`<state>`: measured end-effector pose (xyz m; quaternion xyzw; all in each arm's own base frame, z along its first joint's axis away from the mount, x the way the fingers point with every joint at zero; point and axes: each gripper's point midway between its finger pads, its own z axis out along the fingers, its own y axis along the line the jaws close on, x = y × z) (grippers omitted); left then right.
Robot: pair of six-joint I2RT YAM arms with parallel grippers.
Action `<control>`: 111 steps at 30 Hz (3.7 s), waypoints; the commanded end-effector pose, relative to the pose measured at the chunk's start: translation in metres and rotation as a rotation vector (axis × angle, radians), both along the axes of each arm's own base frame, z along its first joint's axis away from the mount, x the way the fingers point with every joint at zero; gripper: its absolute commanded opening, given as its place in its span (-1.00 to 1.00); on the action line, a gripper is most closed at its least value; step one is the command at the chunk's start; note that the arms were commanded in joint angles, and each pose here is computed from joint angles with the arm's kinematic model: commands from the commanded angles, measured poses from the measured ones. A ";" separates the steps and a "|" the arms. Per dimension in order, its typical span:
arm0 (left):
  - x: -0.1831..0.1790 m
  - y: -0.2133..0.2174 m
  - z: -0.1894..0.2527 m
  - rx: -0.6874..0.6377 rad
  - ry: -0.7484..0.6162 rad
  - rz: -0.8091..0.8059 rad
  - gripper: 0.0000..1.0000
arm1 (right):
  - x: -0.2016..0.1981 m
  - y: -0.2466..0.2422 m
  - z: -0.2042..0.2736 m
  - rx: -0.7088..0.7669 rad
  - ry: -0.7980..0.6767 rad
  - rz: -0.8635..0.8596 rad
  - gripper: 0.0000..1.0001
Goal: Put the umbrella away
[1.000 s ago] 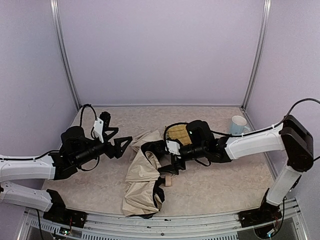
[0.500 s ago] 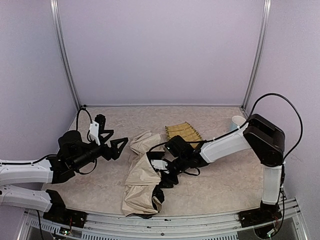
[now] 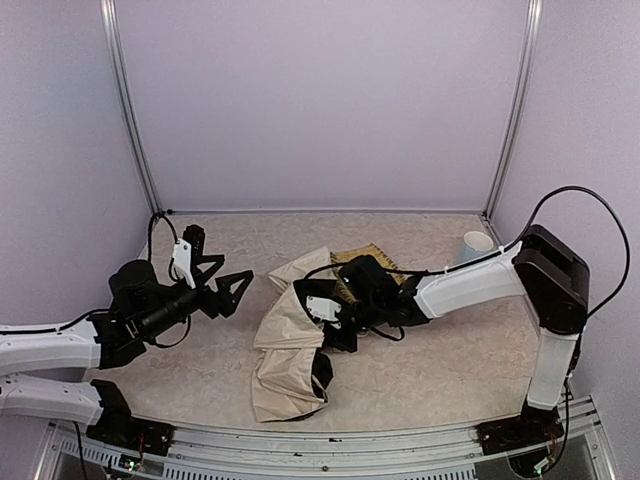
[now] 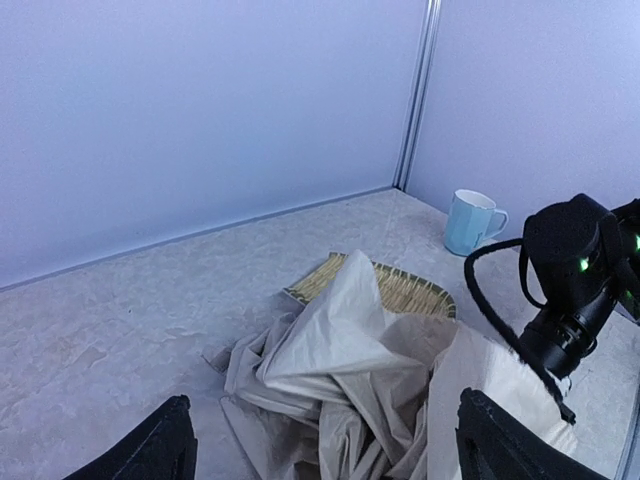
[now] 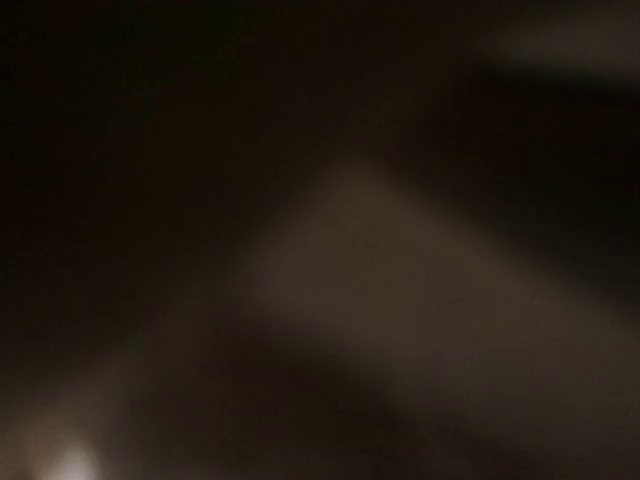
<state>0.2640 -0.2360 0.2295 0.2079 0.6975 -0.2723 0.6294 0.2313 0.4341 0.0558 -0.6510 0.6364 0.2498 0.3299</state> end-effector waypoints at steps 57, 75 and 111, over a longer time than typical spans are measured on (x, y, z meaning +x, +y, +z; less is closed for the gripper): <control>0.083 -0.061 -0.018 -0.123 -0.455 -0.233 -0.93 | -0.052 0.016 0.143 0.286 -0.628 0.291 -1.00; 0.102 -0.028 -0.030 -0.268 -0.265 -0.057 0.14 | -0.038 -0.006 -0.016 0.021 -0.549 0.197 -1.00; -0.105 -0.082 -0.033 0.062 -0.055 -0.674 0.46 | -0.018 0.006 -0.010 0.025 -0.471 0.055 0.62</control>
